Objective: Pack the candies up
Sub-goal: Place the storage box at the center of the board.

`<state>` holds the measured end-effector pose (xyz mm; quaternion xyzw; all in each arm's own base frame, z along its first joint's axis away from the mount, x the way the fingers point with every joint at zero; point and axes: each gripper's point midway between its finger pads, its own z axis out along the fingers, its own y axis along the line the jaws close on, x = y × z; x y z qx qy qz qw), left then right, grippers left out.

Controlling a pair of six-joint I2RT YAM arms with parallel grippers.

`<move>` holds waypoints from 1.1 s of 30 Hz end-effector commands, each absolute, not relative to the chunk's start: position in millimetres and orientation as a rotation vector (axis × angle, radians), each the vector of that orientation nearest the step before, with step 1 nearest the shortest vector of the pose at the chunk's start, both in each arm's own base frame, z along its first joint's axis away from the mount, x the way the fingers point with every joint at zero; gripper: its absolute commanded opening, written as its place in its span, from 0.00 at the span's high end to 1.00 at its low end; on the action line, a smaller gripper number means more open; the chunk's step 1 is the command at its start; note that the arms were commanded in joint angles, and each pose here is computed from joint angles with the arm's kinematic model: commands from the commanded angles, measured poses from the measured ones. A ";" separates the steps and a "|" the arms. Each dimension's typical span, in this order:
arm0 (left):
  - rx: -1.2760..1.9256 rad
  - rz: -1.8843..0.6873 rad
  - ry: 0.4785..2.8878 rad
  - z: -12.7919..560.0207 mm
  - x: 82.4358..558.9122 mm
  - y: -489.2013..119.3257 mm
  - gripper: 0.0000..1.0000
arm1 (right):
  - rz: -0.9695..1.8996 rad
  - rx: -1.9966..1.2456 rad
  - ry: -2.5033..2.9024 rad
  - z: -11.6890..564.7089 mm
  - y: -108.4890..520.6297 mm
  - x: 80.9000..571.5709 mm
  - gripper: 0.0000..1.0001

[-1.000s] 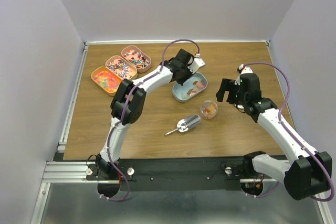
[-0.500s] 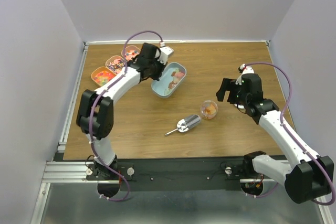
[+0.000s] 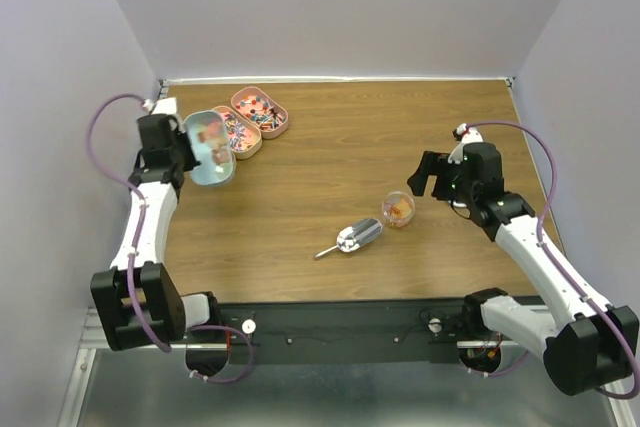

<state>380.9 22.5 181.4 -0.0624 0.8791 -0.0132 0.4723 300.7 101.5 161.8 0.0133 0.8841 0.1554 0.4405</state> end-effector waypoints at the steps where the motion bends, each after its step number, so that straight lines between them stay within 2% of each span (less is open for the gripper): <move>1: -0.493 0.046 2.043 180.5 360.8 91.9 1.00 | 0.445 -0.013 2.164 168.3 113.3 294.4 0.00; 6: -0.646 0.091 1.982 175.9 344.6 129.7 1.00 | 0.445 -0.042 2.144 173.6 118.5 290.8 0.00; 15: -0.868 0.124 1.985 119.3 340.4 170.0 1.00 | 0.454 -0.065 2.135 176.1 122.8 287.7 0.00; 22: -0.949 0.189 1.973 100.5 347.7 191.3 1.00 | 0.458 -0.070 2.153 170.3 124.5 287.7 0.00; 33: -1.019 0.172 2.006 77.0 352.6 192.4 0.99 | 0.444 -0.067 2.173 163.8 123.1 288.8 0.00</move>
